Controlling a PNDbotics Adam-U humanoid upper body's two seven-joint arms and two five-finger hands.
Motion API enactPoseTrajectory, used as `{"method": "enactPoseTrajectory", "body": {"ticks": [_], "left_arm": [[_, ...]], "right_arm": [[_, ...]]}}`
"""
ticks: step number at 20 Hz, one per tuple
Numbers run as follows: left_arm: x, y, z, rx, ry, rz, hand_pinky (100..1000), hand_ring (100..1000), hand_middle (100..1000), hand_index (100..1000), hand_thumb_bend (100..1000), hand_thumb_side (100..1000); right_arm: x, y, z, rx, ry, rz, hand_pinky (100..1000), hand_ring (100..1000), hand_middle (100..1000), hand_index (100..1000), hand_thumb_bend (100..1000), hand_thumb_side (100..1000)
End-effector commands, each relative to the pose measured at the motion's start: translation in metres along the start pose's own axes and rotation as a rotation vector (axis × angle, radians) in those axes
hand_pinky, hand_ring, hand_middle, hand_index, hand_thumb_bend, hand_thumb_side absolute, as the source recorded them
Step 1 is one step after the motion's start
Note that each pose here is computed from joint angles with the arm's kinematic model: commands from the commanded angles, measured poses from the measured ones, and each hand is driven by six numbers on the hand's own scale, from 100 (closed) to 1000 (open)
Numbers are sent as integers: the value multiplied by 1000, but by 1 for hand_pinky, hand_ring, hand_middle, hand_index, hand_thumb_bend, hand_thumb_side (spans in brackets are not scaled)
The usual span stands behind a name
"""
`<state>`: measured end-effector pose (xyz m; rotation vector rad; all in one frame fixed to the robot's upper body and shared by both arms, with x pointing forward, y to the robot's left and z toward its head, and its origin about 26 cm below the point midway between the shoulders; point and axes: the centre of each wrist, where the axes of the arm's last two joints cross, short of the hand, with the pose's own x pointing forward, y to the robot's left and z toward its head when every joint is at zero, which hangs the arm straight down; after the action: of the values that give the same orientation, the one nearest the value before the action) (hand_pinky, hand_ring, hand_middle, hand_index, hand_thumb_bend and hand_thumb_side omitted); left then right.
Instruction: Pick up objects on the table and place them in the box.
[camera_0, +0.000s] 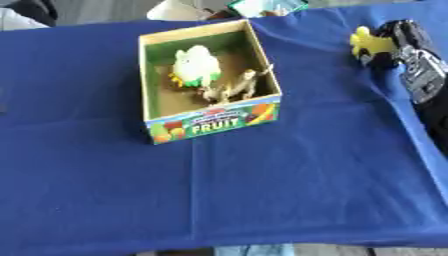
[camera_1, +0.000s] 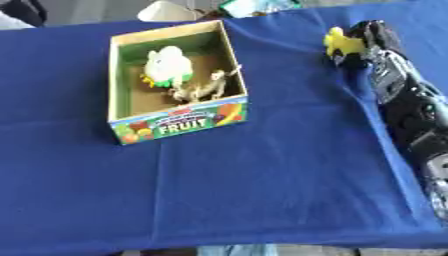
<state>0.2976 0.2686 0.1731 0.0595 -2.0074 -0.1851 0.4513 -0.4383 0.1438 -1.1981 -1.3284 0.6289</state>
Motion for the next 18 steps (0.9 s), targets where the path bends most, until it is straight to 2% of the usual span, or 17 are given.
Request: {"method": "enactPoseTrajectory", "body": {"ticks": [1,9,15,18], "left_arm": [[7,4,-1,4,-25,-16,549,643,658,781,306,616],[7,4,-1,5,-25,-15,549,644,658,782,307,616],[7,4,-1,6,-26,-16,549,644,658,782,307,615],[7,4,-1,6,-25,-16,549,644,658,782,307,615]], "right_arm": [[1,-14,-4,-67,6,-7,565,407,370,525,100,100],[13,-23,-8,-214,-13,-94,390,212,225,386,100,100],[37,-41,-13,-273,-86,-177,365,182,191,357,100,100],[57,-52,-16,-293,-154,-216,361,178,189,354,100,100]]}}
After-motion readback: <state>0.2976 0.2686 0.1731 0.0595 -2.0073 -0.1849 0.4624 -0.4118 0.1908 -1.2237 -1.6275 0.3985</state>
